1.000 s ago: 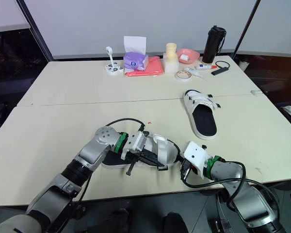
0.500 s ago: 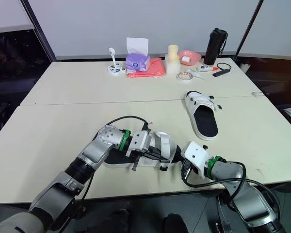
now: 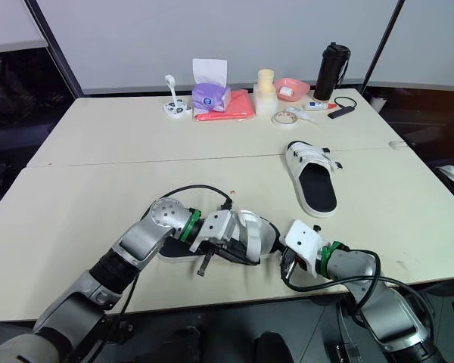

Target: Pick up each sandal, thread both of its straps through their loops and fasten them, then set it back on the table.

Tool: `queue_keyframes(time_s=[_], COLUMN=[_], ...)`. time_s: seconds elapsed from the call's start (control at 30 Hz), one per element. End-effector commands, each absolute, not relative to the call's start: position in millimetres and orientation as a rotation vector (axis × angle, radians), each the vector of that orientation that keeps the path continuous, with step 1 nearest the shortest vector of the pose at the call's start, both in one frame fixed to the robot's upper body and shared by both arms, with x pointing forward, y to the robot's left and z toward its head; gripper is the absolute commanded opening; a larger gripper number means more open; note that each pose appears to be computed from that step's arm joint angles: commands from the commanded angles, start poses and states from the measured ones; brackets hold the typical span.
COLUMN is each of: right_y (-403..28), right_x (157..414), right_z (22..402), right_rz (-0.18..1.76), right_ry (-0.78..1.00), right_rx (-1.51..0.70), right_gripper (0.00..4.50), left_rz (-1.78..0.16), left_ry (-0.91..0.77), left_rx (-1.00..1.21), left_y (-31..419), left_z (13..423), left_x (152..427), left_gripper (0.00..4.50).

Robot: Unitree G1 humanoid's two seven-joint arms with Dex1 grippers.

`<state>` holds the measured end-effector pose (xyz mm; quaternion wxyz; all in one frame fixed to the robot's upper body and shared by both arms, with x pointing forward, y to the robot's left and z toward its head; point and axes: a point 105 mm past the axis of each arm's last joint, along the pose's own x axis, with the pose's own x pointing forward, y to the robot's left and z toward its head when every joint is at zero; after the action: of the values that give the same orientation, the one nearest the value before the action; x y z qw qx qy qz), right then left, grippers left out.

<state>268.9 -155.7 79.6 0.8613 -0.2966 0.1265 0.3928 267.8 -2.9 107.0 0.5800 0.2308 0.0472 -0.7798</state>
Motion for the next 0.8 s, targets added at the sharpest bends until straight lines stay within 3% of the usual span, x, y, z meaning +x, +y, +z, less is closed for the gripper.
queue_keyframes(time_s=[0.03, 0.2, 0.57, 0.8], right_y=[-164, -164, -162, -159], right_x=[264, 264, 266, 265], right_z=[55, 55, 55, 53], right_rz=[0.827, 0.829, 0.84, 0.864], right_ry=[0.381, 0.381, 0.376, 0.377], right_rx=[-0.619, -0.621, -0.618, -0.621], right_gripper=[0.0, 0.0, 0.0, 0.0], left_rz=[-1.754, -1.725, -1.566, -1.721], left_ry=[0.167, 0.136, 0.058, 0.197], left_rx=[0.54, 0.464, 0.128, -0.033], left_y=[5, 8, 32, 60], left_z=[97, 115, 183, 193], left_x=[279, 285, 308, 270], left_gripper=[2.18, 4.48, 4.48, 4.48])
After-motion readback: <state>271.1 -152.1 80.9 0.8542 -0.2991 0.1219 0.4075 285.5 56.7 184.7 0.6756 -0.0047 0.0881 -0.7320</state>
